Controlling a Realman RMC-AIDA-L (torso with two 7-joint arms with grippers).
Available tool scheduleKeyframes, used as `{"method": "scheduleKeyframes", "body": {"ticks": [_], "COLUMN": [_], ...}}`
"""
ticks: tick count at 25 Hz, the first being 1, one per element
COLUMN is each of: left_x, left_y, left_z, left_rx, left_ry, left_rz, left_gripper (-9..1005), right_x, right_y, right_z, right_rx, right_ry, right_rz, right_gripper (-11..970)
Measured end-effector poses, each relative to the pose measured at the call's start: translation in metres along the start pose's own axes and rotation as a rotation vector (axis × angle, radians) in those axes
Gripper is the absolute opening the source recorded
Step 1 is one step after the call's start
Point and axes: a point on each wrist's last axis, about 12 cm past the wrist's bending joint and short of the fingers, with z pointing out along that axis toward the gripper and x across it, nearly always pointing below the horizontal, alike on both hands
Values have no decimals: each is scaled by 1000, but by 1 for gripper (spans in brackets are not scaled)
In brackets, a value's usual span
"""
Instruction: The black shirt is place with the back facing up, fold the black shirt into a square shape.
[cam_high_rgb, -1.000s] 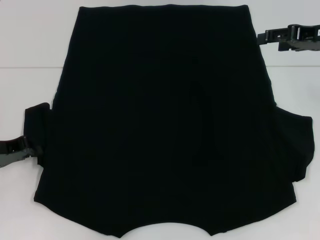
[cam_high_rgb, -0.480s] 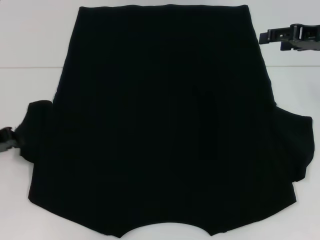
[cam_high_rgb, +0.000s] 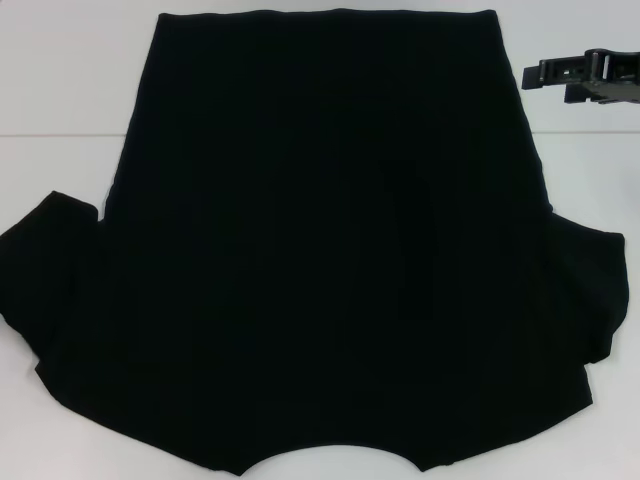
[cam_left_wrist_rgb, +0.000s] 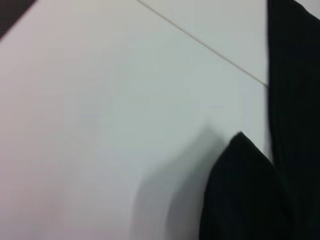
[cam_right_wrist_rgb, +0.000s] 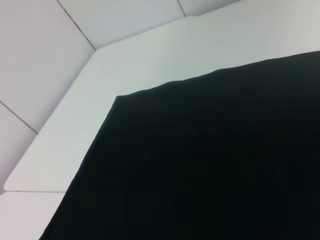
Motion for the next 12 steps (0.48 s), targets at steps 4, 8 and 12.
{"method": "scheduleKeyframes", "body": {"ticks": [4, 8, 12], "left_x": [-2, -7, -16], "left_y": [0, -5, -17], "left_z": [0, -1, -7], "left_rx": [-6, 2, 22], "left_ry": [-9, -7, 7], "left_rz": [-3, 13, 62], "left_gripper": [30, 36, 42], "right_x": [0, 0, 1], "right_y": [0, 0, 0], "right_z": [0, 0, 0], "right_rx": [0, 0, -3], "right_ry": [0, 0, 5], "right_rz": [0, -1, -1], "right_gripper": [751, 748, 744]}}
